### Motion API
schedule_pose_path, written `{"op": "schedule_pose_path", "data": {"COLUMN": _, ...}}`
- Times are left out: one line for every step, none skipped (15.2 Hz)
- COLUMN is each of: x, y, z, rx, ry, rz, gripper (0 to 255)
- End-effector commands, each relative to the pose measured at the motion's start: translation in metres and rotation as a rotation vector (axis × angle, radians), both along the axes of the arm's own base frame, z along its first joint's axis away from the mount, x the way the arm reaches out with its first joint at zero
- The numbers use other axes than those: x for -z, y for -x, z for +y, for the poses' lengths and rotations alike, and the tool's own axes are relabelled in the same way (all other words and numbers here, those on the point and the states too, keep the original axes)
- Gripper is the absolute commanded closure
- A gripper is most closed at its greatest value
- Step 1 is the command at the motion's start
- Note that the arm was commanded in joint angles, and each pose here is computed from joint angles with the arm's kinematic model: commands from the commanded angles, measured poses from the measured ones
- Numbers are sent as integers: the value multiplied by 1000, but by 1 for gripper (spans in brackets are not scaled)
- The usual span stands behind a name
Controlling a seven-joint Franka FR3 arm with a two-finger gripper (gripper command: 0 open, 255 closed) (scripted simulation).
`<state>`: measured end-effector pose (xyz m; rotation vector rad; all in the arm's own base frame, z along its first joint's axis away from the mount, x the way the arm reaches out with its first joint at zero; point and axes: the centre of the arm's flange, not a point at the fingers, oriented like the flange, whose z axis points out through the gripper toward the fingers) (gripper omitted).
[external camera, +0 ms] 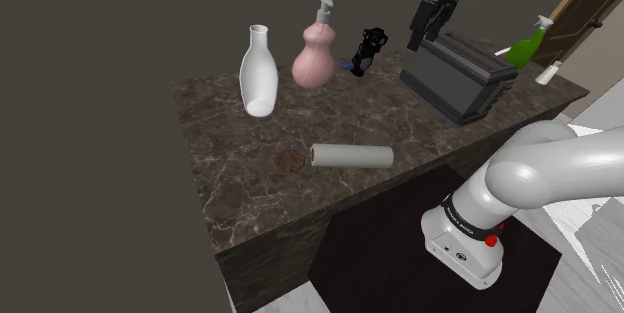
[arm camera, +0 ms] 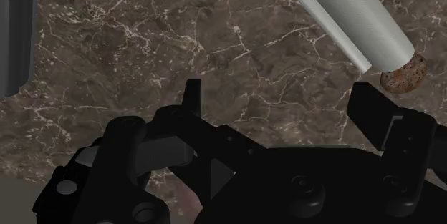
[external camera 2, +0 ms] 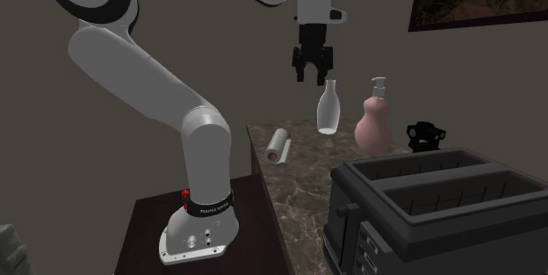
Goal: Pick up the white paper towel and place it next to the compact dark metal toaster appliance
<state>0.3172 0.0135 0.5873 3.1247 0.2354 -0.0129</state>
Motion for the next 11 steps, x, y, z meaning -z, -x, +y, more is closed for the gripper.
{"op": "schedule_pose_path", "data": {"x": 0, "y": 0, "z": 0, "rx": 0, "ry": 0, "rz": 0, "gripper": 0}}
{"op": "schedule_pose_path", "data": {"x": 11, "y": -1, "z": 7, "rx": -32, "ry": -4, "rz": 1, "gripper": 0}}
{"op": "schedule_pose_path", "data": {"x": 21, "y": -2, "z": 14, "rx": -64, "ry": -7, "rz": 2, "gripper": 0}}
{"op": "schedule_pose_path", "data": {"x": 32, "y": -2, "z": 22, "rx": -95, "ry": -11, "rz": 3, "gripper": 0}}
{"op": "schedule_pose_path", "data": {"x": 43, "y": -2, "z": 29, "rx": -127, "ry": -14, "rz": 4, "gripper": 0}}
{"op": "schedule_pose_path", "data": {"x": 53, "y": -2, "z": 36, "rx": -159, "ry": -18, "rz": 6, "gripper": 0}}
{"op": "schedule_pose_path", "data": {"x": 64, "y": -2, "z": 44, "rx": -191, "ry": -21, "rz": 7, "gripper": 0}}
{"op": "schedule_pose_path", "data": {"x": 75, "y": -1, "z": 51, "rx": -223, "ry": -25, "rz": 8, "gripper": 0}}
{"op": "schedule_pose_path", "data": {"x": 85, "y": 0, "z": 58, "rx": -254, "ry": -28, "rz": 9, "gripper": 0}}
{"op": "schedule_pose_path", "data": {"x": 96, "y": 1, "z": 66, "rx": -286, "ry": -32, "rz": 10, "gripper": 0}}
{"op": "schedule_pose_path", "data": {"x": 106, "y": 2, "z": 73, "rx": -318, "ry": -35, "rz": 11, "gripper": 0}}
